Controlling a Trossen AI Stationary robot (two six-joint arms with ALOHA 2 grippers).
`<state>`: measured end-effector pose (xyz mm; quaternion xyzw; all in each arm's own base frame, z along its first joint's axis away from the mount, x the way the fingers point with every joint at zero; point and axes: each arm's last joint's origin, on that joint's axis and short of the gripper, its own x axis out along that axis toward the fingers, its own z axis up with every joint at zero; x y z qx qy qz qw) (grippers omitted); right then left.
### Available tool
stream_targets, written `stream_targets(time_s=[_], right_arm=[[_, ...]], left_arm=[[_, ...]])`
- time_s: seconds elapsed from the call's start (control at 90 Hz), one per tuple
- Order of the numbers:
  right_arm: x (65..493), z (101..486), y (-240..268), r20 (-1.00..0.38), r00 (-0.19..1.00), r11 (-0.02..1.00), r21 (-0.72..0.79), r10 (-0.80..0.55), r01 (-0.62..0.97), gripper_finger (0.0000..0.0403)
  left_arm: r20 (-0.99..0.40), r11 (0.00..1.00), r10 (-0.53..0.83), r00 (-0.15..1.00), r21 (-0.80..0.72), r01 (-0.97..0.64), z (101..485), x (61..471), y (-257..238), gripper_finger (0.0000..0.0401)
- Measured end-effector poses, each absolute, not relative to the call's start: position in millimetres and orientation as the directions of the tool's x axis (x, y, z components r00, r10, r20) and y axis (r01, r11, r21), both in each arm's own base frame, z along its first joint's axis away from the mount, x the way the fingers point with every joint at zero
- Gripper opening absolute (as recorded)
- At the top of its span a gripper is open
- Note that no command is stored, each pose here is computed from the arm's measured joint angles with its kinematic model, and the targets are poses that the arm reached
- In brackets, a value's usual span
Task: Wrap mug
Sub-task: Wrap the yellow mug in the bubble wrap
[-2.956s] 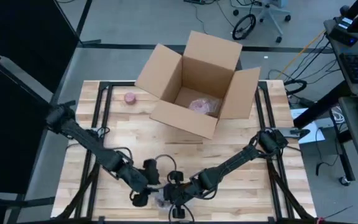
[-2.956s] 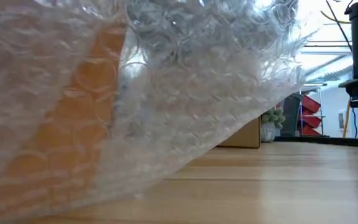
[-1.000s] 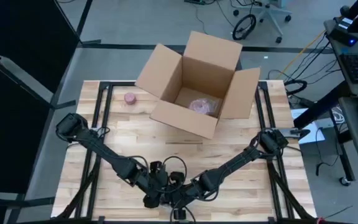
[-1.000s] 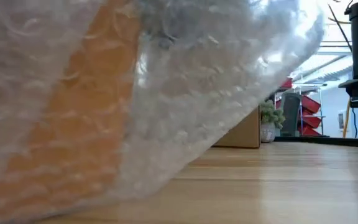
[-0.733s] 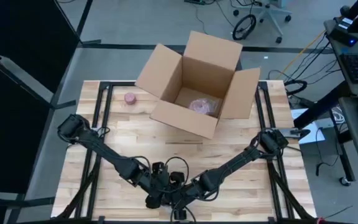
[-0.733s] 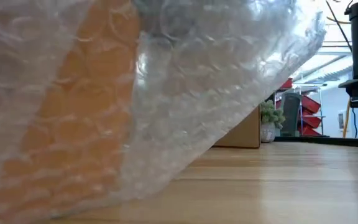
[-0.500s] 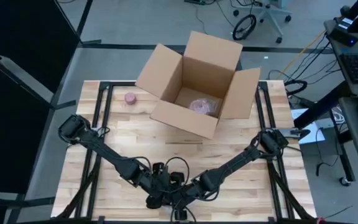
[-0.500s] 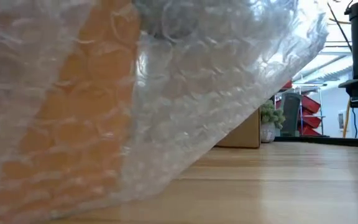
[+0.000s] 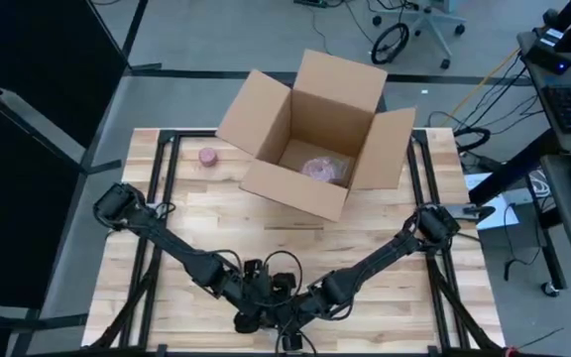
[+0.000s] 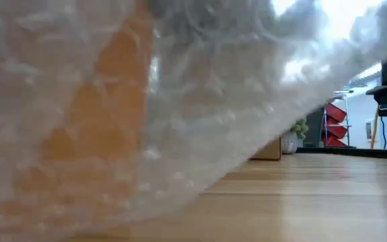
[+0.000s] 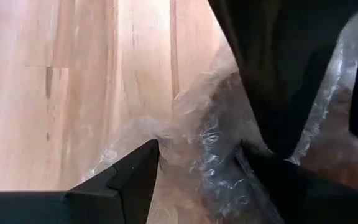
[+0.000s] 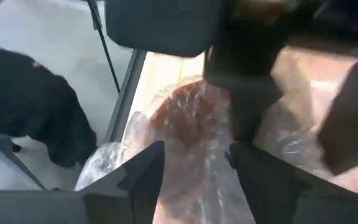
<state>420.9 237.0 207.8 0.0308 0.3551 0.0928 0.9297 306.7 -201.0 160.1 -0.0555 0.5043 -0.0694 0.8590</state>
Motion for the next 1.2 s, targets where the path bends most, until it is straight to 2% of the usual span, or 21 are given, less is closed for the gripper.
stream_targets(time_s=[0.2,0.533,0.956,1.089,1.2], right_arm=[[419.3,211.0,237.5,-0.661,0.705,0.967,0.176,0.255,-0.185,0.0194],[416.7,215.4,236.9,-0.671,0.694,0.965,0.197,0.260,-0.171,0.0186],[397.0,257.4,227.0,-0.675,0.683,0.957,0.251,0.280,-0.144,0.0185],[390.0,267.5,222.7,-0.688,0.675,0.954,0.289,0.267,-0.082,0.0185],[390.3,264.5,220.9,-0.695,0.693,0.949,0.310,0.189,0.053,0.0185]], left_arm=[[-0.856,0.983,-0.182,0.484,-0.171,0.066,158.8,307.2,-201.9,0.0208],[-0.853,0.980,-0.193,0.485,-0.186,0.064,158.4,308.0,-202.2,0.0208],[-0.854,0.980,-0.195,0.482,-0.188,0.064,158.0,307.8,-202.1,0.0208],[-0.854,0.980,-0.195,0.482,-0.188,0.063,157.9,307.8,-202.0,0.0208],[-0.855,0.980,-0.194,0.481,-0.189,0.061,157.6,307.7,-202.0,0.0208]])
